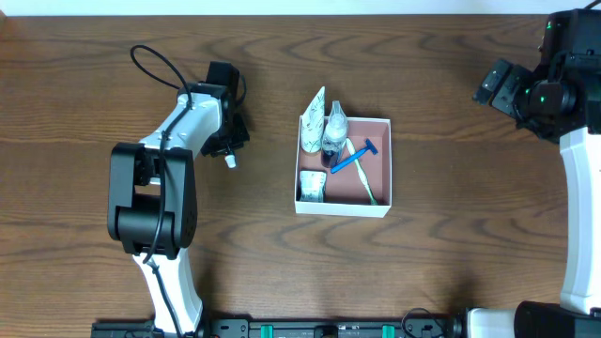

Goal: Pack container

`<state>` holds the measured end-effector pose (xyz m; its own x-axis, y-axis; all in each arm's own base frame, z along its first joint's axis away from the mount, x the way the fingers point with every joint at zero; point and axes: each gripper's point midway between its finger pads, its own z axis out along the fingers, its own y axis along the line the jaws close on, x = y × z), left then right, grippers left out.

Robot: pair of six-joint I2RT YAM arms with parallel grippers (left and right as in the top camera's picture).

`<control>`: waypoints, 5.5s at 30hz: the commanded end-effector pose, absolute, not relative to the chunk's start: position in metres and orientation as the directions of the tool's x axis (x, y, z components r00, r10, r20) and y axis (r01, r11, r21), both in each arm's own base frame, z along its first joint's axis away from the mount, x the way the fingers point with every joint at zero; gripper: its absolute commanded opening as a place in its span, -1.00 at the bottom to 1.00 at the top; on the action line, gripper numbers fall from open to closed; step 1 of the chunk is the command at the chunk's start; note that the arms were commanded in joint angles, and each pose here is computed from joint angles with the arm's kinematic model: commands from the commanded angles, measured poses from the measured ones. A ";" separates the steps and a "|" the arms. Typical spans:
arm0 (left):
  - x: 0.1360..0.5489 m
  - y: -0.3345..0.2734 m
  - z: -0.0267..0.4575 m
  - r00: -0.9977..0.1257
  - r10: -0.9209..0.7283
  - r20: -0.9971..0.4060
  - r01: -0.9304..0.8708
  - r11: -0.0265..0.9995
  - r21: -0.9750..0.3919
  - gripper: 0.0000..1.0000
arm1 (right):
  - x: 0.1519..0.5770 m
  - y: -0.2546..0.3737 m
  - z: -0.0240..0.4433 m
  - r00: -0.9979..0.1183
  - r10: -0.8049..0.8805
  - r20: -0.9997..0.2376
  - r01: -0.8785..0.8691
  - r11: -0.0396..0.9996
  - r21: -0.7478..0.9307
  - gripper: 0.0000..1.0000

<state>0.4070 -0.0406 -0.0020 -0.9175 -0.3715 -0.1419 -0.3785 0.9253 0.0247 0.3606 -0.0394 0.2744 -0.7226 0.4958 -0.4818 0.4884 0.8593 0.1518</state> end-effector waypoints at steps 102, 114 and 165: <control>0.257 -0.241 0.328 -0.644 0.153 -0.749 0.436 0.878 -0.195 0.28 | 0.361 -0.041 0.276 -0.713 0.506 -0.485 0.500 0.852 0.153 0.99; 0.245 -0.222 0.323 -0.665 0.177 -0.726 0.417 0.894 -0.164 0.96 | 0.361 -0.041 0.276 -0.713 0.506 -0.485 0.500 0.852 0.153 0.98; 0.253 -0.007 0.160 -0.173 -0.249 -0.953 -0.019 0.968 -0.250 0.96 | 0.361 -0.041 0.276 -0.714 0.505 -0.486 0.499 0.853 0.154 0.98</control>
<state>0.2544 -0.0081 0.1641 -0.2045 -0.2585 -0.9441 -0.0319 0.9657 -0.2575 0.3605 -0.0394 0.2741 -0.7229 0.4958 -0.4812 0.4885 0.8593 0.1515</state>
